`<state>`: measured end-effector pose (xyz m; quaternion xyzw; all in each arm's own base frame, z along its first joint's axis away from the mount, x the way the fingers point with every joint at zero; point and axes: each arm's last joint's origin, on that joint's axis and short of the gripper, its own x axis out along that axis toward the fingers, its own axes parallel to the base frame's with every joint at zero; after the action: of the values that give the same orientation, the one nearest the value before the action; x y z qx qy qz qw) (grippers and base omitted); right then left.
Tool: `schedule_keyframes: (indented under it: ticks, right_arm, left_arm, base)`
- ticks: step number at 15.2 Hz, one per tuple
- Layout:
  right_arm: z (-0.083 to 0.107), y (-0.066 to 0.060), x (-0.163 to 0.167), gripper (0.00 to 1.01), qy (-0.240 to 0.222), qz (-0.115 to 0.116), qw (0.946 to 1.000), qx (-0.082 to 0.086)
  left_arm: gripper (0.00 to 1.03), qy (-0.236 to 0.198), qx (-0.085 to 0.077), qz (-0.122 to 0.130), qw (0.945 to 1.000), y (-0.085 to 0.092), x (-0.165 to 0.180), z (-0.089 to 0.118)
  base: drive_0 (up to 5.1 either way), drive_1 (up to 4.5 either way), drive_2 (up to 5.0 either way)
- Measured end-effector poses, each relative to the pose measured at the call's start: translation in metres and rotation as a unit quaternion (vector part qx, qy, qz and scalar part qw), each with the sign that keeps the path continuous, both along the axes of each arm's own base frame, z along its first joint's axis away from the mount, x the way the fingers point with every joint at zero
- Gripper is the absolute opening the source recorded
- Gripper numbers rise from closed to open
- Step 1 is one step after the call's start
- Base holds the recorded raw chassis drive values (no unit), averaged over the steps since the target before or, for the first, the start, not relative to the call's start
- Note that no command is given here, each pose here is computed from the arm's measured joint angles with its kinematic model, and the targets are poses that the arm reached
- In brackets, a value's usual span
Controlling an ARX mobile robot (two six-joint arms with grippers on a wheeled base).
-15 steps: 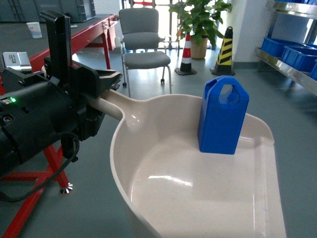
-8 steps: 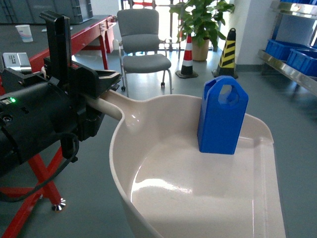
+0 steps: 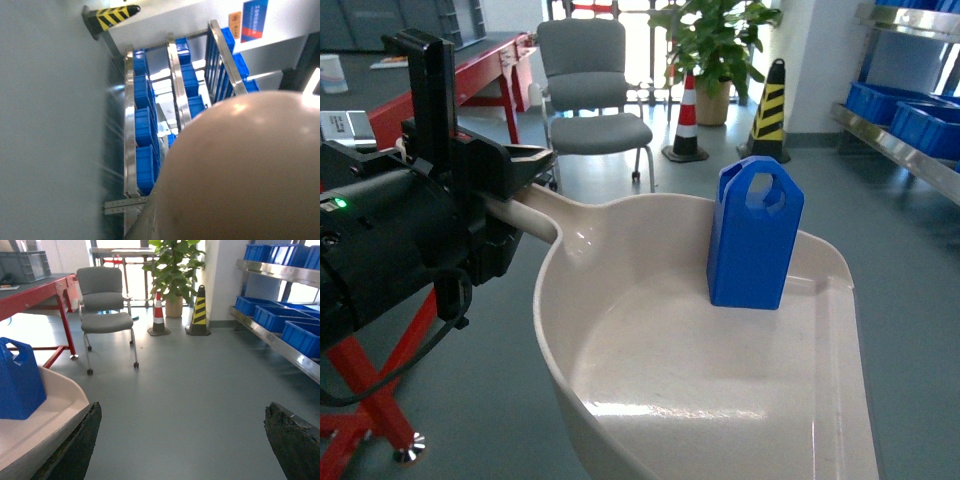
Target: Place part in tray to right shelf
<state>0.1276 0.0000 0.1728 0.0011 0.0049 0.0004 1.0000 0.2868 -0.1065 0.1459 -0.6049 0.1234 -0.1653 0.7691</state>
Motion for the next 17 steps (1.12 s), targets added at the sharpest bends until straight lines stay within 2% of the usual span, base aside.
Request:
schedule_keyframes:
  ticks: [1, 9, 17]
  right_arm:
    - [0.0007, 0.0, -0.0004, 0.98, -0.003, 0.0, 1.0, 0.0]
    - [0.0006, 0.0, -0.0004, 0.98, -0.003, 0.0, 1.0, 0.0]
    - [0.0006, 0.0, -0.0004, 0.98, -0.003, 0.0, 1.0, 0.0]
  left_arm:
    - [0.12, 0.0, -0.001, -0.012, 0.9999, -0.004, -0.001, 0.0005]
    - [0.12, -0.002, -0.001, -0.011, 0.9999, -0.0043, -0.0012, 0.0009]
    - [0.12, -0.002, -0.001, -0.01, 0.9999, -0.0035, -0.0009, 0.0009]
  base:
    - [0.0, 4.28, -4.3]
    - [0.0, 4.28, -4.3]
    - [-1.6, -1.6, -1.6]
